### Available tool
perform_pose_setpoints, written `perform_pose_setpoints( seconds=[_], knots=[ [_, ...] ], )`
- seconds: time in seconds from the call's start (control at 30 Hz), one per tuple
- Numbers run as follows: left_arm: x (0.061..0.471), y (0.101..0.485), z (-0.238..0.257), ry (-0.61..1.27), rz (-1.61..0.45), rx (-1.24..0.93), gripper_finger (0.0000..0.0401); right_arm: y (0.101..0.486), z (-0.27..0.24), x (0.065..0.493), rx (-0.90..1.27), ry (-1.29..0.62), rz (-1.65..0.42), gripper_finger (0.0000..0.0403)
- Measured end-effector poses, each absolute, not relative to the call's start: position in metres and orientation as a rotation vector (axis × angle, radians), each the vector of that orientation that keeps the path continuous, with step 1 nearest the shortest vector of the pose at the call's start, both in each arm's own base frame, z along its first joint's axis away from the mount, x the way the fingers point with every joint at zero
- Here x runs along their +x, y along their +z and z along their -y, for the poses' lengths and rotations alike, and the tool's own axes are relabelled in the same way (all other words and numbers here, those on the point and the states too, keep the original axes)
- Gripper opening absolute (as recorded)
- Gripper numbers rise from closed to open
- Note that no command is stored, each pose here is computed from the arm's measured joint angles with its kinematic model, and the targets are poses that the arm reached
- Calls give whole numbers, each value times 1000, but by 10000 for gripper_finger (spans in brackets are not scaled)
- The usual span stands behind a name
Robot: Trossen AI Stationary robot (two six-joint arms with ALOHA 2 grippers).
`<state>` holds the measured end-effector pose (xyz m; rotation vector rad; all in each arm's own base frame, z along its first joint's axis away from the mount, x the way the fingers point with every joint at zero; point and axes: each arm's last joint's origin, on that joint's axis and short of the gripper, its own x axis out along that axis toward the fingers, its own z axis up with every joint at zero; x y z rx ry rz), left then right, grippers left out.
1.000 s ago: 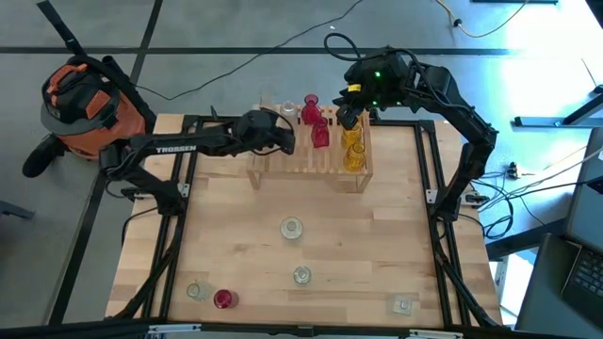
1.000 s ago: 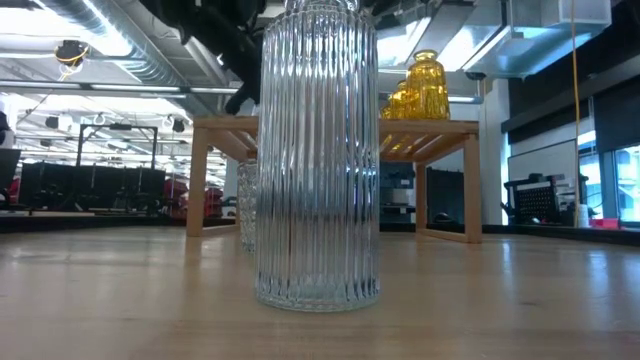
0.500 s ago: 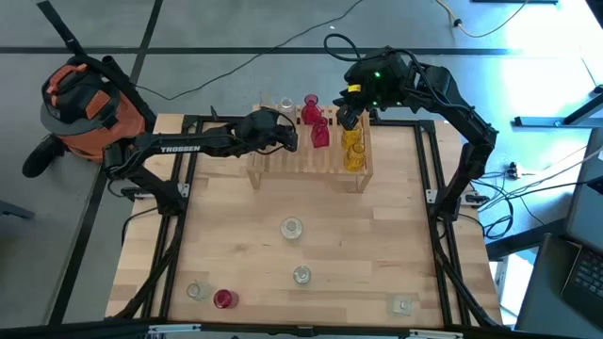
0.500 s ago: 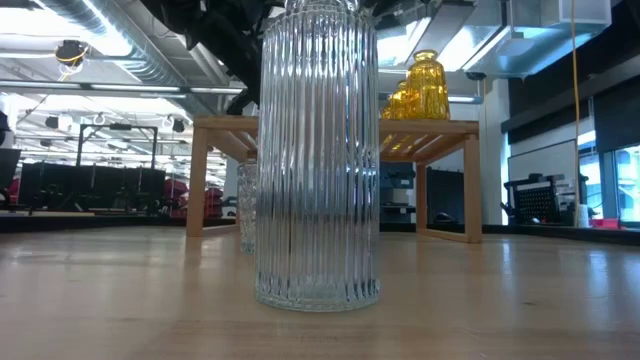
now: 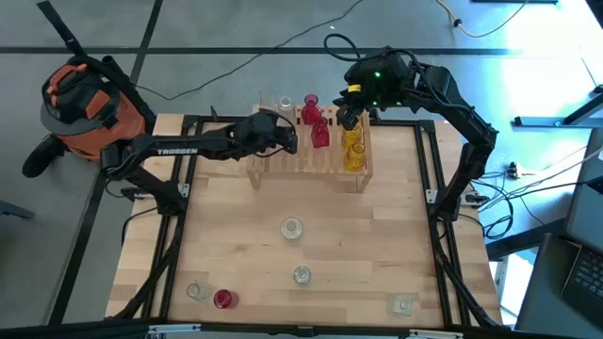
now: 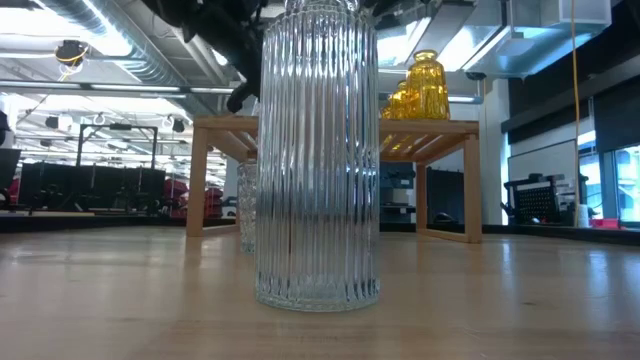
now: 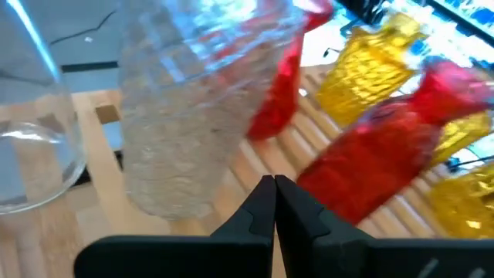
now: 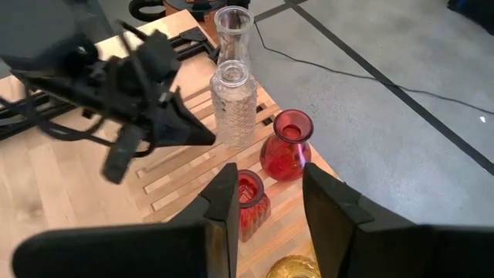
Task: Sort vases onto shelf
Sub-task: Put the transparent vase on the shelf
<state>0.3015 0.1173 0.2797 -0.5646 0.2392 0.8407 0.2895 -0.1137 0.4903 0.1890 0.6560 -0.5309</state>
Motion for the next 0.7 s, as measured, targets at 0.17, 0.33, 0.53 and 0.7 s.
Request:
perform_pose_setpoints(
  seconds=[0.17, 0.33, 0.53, 0.7],
  knots=[
    [302, 279, -108, 864, -260, -547, 0, 490, 114, 290, 189, -531, -656, 99],
    [302, 279, -103, 920, -254, -509, 0, 490, 114, 290, 189, -531, -656, 99],
    [299, 279, -110, 958, -254, -481, 0, 490, 114, 290, 189, -531, -657, 99],
    [297, 279, -118, 969, -243, -506, 0, 490, 114, 290, 189, -531, -657, 99]
  ],
)
